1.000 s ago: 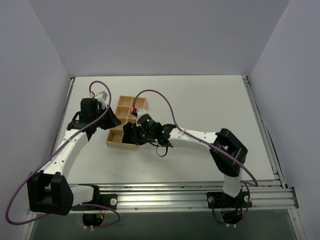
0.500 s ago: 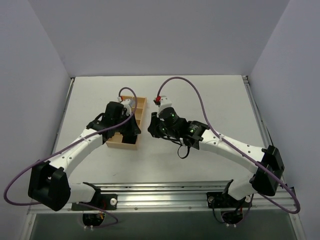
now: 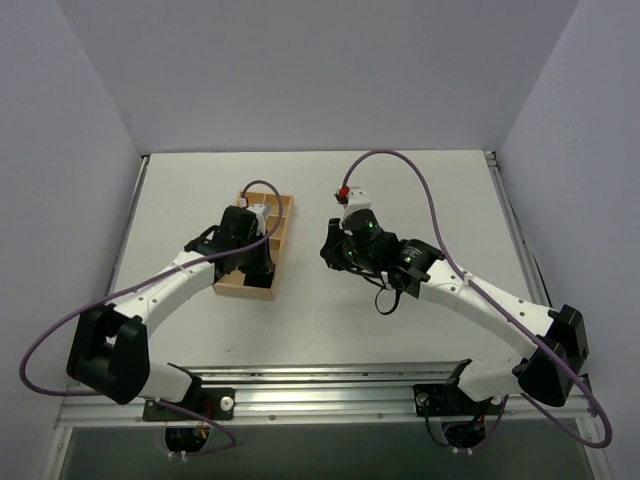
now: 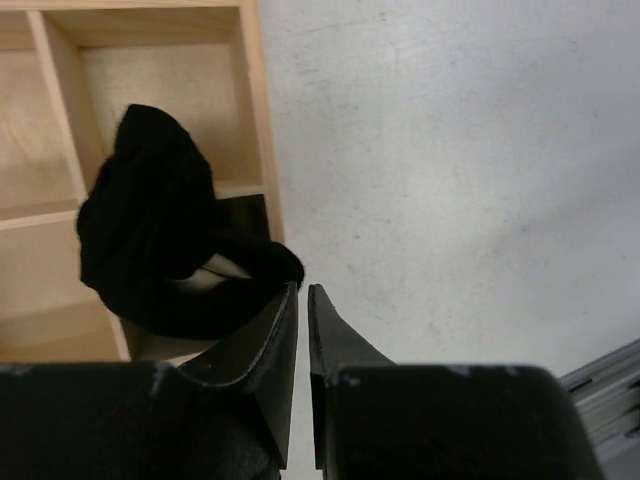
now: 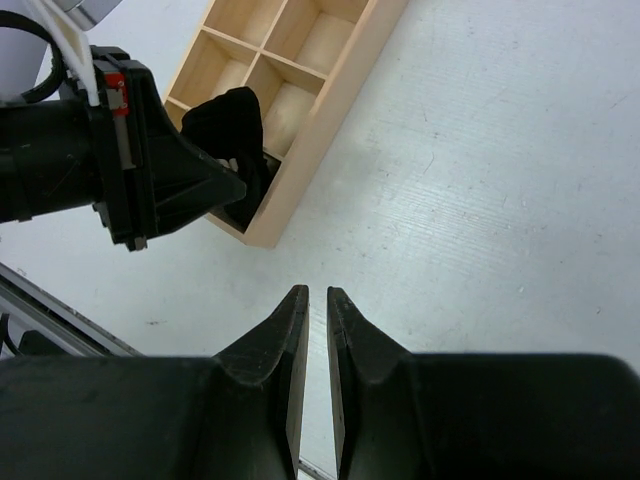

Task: Roll the underwear
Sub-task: Place the rolled underwear into the container

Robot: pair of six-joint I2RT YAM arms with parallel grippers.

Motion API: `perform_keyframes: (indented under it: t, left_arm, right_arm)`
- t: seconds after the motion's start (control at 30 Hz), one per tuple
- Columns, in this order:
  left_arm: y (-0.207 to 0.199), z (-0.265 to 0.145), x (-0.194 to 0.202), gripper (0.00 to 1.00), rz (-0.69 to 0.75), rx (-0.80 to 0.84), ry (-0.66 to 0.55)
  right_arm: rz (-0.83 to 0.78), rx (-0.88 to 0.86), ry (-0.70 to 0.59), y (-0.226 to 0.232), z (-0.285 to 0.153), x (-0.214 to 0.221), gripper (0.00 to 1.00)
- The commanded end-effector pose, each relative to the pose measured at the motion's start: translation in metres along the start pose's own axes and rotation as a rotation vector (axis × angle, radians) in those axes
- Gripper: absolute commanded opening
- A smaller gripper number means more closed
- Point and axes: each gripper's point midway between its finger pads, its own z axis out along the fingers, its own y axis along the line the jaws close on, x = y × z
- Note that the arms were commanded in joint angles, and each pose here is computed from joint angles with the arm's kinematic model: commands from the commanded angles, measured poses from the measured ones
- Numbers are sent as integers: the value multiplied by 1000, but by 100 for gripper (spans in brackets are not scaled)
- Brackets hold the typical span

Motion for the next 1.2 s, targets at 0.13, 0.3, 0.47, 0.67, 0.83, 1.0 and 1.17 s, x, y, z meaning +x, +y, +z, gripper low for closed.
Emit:
perform_keyframes:
  t: [0.13, 0.3, 0.47, 0.67, 0.83, 1.0, 1.17]
  left_arm:
    - [43, 34, -9, 16, 6, -126, 26]
    - [55, 46, -28, 16, -21, -115, -16]
    - [64, 53, -46, 16, -36, -113, -52]
    - [90, 52, -56, 15, -78, -165, -63]
    - [124, 48, -72, 16, -175, -200, -94]
    - [137, 53, -94, 15, -210, -184, -104]
    - [120, 37, -119, 22, -165, -121, -166]
  right_arm:
    - [-3, 15, -26, -4, -4, -8, 9]
    - [5, 24, -18, -8, -1, -4, 9]
    - [6, 25, -10, -9, -4, -1, 9]
    - [-4, 39, -6, -13, -8, 0, 9]
    - [-5, 35, 3, -14, -10, 4, 9]
    - [-9, 37, 12, -16, -14, 7, 10]
    - [-9, 60, 13, -25, -24, 11, 10]
